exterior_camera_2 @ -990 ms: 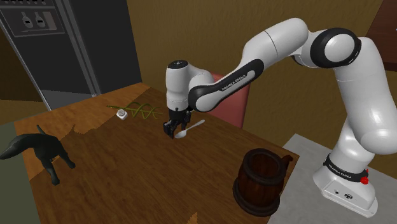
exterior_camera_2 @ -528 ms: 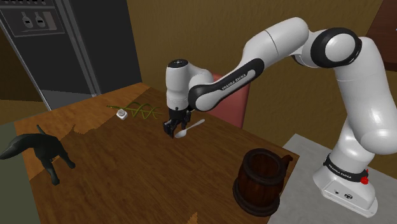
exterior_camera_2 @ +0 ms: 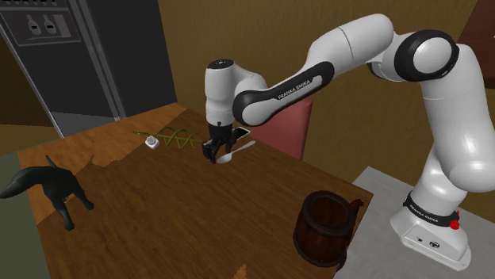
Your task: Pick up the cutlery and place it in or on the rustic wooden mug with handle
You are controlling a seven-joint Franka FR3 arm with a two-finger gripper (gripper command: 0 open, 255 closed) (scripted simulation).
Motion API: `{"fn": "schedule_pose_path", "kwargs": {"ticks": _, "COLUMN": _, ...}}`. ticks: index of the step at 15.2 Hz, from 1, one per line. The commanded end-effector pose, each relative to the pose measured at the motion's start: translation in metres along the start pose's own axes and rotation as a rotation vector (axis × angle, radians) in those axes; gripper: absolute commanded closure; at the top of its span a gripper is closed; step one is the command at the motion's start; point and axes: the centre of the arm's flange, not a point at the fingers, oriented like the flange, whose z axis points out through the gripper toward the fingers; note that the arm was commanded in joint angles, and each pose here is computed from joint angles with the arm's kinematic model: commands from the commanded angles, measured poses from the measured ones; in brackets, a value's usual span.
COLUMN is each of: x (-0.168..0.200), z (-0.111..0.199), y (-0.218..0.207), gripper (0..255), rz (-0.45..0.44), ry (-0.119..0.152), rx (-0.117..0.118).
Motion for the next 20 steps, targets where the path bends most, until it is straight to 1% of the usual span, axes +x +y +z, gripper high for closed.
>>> {"fn": "schedule_pose_path", "kwargs": {"ticks": 1, "x": 0.001, "z": -0.010, "y": 0.001, "gripper": 255, "rz": 0.000, "ry": 0.000, "rx": 0.000}}
{"fn": "schedule_pose_path", "kwargs": {"ticks": 20, "x": 0.017, "z": -0.109, "y": 0.005, "gripper": 255, "rz": 0.000, "ry": 0.000, "rx": 0.000}}
